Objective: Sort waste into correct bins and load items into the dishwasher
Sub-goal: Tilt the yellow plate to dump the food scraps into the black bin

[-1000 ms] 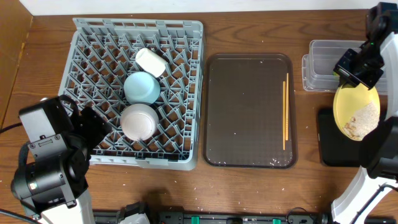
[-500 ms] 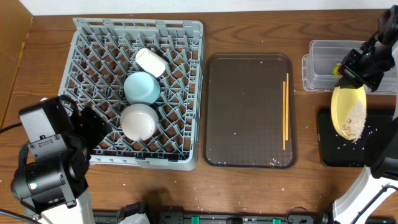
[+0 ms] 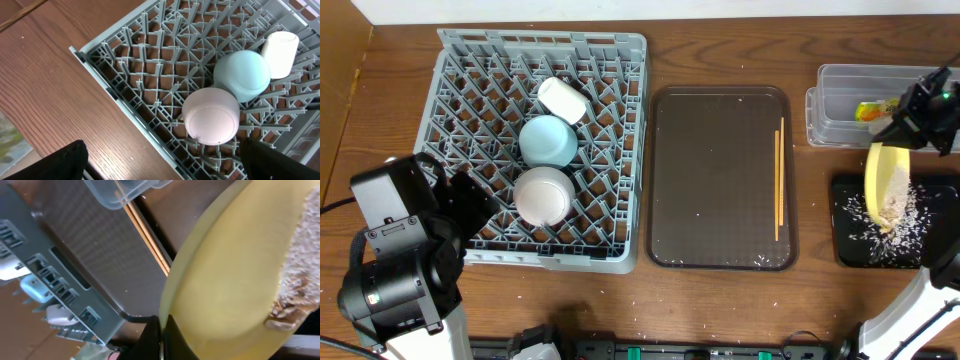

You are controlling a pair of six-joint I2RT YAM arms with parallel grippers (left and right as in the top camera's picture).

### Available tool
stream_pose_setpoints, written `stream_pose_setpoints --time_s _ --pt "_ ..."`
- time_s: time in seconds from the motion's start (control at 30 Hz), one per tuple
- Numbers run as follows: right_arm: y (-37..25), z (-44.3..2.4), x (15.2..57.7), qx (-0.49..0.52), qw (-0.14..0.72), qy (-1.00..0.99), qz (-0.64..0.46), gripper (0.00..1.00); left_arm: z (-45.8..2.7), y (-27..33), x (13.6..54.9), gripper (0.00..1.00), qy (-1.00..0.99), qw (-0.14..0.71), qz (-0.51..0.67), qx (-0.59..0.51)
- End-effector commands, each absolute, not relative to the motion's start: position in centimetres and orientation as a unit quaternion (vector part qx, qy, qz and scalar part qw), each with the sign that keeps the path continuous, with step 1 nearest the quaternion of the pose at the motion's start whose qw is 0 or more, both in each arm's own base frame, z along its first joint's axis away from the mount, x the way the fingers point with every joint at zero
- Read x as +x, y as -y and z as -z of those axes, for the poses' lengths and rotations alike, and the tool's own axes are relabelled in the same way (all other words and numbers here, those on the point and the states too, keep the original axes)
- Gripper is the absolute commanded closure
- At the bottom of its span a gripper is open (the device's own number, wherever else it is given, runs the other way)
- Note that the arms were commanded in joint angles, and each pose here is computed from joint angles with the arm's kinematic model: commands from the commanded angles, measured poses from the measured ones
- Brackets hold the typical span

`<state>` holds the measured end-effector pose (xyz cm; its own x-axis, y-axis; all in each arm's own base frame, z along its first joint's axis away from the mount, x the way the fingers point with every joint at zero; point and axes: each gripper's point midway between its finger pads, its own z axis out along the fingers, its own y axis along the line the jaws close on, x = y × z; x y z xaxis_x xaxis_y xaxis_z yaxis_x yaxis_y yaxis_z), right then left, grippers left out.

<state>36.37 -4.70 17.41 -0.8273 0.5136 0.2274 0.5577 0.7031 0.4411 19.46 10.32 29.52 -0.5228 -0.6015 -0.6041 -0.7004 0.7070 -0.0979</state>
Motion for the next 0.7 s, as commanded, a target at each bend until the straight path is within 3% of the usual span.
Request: stream_pose_setpoints --time_s 0.0,0.67 --pt "4.8 -19.7 36.6 -0.261 0.002 0.917 0.302 0.99 -29.9 -10.6 19.3 0.02 -0.863 0.318 -0.083 -0.383" --pt "6.2 -20.0 35.1 -0.262 -0.019 0.852 0.453 0.99 -29.9 -10.6 19.3 0.02 -0.863 0.318 -0.083 -0.383"
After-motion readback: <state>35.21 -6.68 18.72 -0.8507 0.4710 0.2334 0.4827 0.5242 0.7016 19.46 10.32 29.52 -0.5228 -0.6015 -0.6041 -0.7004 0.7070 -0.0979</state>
